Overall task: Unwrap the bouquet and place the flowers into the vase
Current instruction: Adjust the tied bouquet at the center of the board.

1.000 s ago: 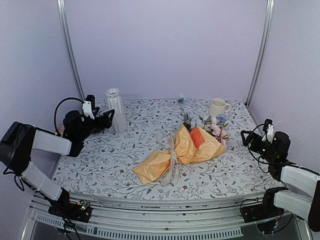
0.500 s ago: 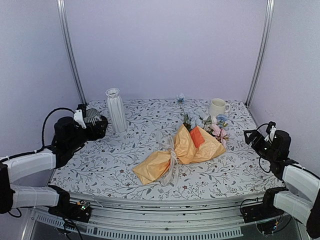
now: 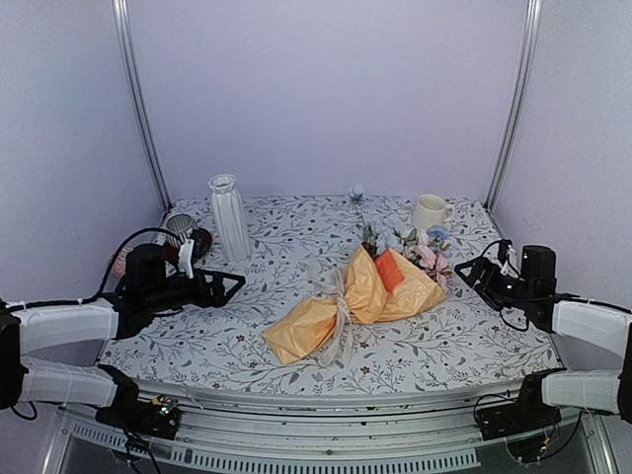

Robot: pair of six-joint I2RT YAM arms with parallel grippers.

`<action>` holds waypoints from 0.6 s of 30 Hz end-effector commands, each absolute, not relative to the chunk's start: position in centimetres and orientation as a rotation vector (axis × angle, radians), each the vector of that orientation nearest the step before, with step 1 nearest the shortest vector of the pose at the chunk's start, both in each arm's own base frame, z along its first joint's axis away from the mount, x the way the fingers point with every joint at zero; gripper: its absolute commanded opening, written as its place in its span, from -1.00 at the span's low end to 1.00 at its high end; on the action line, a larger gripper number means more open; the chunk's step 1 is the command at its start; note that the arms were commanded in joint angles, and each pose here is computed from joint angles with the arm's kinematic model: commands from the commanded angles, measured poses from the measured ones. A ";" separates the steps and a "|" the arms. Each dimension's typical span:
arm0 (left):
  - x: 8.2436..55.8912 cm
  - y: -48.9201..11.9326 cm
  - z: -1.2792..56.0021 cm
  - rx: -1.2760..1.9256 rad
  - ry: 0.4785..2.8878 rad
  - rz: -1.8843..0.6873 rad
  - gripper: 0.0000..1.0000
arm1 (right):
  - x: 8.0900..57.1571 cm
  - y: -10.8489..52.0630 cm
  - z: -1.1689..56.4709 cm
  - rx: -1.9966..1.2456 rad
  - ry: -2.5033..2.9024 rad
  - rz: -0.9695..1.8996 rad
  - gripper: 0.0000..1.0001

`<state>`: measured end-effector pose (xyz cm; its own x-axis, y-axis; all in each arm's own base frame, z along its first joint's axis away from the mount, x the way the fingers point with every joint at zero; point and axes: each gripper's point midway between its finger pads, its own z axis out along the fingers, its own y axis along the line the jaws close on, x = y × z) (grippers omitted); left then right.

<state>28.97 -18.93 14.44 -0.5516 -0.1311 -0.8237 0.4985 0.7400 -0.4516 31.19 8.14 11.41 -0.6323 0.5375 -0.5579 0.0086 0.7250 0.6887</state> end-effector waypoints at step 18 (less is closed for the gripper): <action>24.0 -29.8 9.2 0.715 2.146 -0.995 0.91 | 30.5 17.4 5.2 0.357 2.236 1.152 0.99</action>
<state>24.56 -28.51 9.63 -0.6387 0.1433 -0.7560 0.6642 0.5987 -0.4477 29.34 16.52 4.77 -0.7972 0.4704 -0.3784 -0.0024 0.6243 0.7812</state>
